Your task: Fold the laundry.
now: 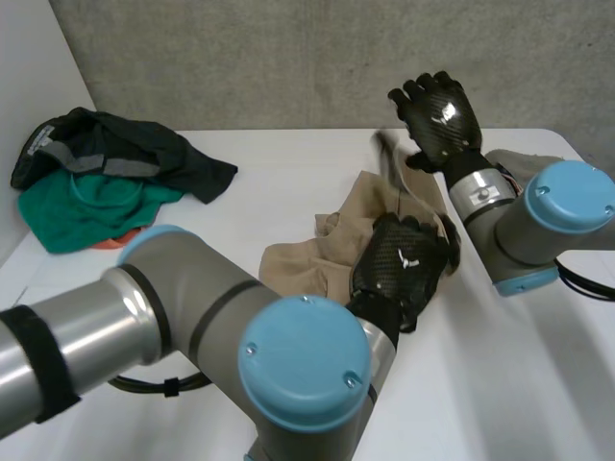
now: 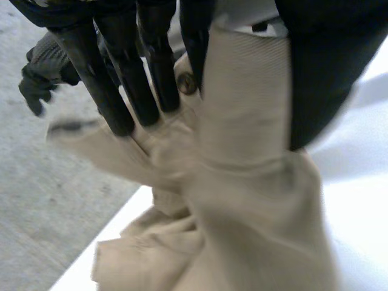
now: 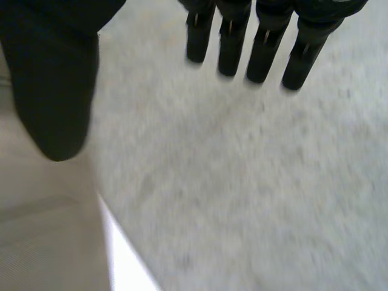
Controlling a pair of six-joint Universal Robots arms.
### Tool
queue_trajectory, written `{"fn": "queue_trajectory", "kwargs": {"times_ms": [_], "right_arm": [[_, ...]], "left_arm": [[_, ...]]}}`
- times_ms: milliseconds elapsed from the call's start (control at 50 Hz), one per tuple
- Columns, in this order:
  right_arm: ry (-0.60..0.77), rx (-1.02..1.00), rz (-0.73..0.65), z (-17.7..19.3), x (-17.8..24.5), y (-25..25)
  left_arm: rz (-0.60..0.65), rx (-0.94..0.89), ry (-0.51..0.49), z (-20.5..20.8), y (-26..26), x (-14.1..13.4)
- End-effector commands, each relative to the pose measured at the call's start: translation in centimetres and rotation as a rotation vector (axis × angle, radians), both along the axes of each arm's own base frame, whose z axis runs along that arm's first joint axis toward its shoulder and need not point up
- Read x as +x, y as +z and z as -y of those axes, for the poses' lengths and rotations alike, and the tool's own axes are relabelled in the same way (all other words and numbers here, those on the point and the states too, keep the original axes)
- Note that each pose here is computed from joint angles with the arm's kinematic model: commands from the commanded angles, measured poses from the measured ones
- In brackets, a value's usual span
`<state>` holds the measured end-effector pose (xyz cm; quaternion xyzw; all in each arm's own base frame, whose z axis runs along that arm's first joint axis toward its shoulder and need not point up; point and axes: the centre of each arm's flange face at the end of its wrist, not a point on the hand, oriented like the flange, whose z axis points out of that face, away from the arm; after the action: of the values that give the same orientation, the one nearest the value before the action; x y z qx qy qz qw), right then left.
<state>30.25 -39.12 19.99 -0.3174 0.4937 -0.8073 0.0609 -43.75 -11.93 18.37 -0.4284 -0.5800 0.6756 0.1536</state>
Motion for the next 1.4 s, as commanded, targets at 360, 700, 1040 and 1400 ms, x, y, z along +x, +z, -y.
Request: {"fn": "queue_trajectory", "kwargs": {"times_ms": [360,700,1040,1400], "right_arm": [[-0.279,0.245,-0.284,-7.1,-7.2,10.1],[0.002,0.658,-0.557,-23.8,-5.5,1.3],[0.067,0.573,-0.626,-29.6,-5.1,-3.8],[-0.024,0.456,-0.714,-27.5,-5.0,-6.8]], "left_arm": [[-0.004,0.000,-0.016,0.3,8.1,5.9],[0.179,0.166,0.150,14.9,-0.2,12.8],[0.260,0.220,0.021,16.0,-6.0,10.6],[0.275,0.177,0.087,16.5,-6.7,9.4]]}}
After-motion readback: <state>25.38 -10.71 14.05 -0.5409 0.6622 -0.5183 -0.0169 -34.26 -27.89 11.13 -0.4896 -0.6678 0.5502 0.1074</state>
